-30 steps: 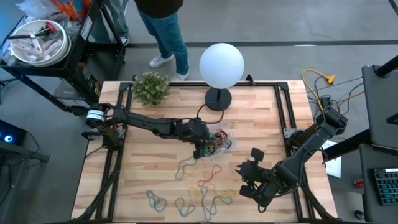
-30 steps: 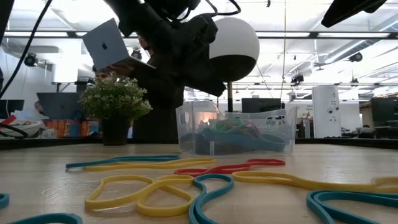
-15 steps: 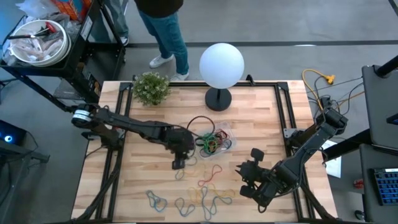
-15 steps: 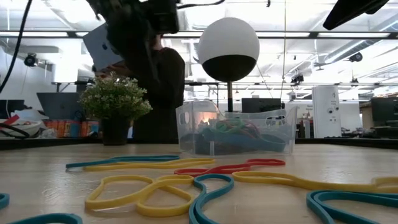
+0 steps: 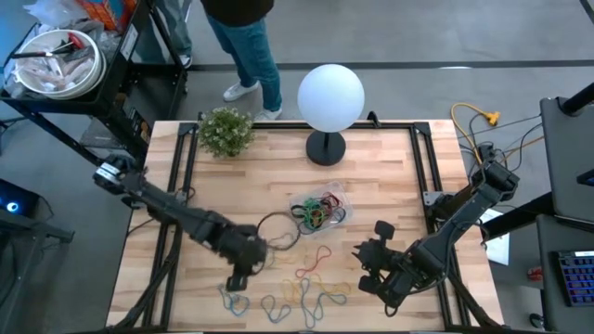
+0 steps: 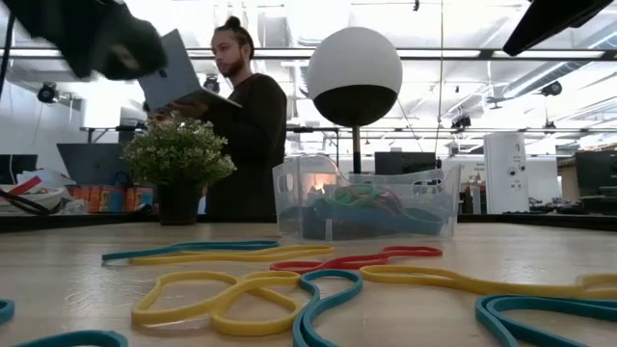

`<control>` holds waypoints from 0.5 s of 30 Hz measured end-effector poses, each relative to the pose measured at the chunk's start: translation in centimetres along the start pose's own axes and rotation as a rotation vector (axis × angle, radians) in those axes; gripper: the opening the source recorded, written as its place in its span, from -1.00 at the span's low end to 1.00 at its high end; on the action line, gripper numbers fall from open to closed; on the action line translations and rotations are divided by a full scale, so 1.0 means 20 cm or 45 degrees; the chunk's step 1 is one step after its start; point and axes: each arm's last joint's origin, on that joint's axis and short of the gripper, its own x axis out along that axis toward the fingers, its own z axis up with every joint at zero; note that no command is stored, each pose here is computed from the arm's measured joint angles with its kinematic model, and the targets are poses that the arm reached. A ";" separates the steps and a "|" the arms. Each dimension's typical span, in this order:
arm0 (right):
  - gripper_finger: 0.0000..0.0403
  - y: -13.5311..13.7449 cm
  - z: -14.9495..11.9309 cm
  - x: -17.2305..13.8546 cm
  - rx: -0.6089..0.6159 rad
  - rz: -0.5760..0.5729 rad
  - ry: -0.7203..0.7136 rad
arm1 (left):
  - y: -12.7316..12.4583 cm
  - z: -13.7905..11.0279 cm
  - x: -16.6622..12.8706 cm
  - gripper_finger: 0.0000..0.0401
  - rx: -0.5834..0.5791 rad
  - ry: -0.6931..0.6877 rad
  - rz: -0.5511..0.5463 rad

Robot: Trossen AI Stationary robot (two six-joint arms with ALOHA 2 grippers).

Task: Pick and place rubber bands into bin
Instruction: Put the blue rubber band into the transparent bin

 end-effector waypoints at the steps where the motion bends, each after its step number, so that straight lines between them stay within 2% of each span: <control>1: -0.66 0.00 0.00 0.00 -0.002 -0.002 0.001 | -0.03 -0.02 0.00 -0.41 -0.004 0.004 -0.005; 7: -0.66 -0.01 -0.03 0.02 -0.017 -0.017 0.010 | -0.17 -0.12 0.03 -0.41 -0.021 0.010 0.019; 15: -0.66 -0.01 -0.04 0.03 -0.021 -0.031 0.007 | -0.26 -0.21 0.10 -0.41 -0.008 0.005 0.101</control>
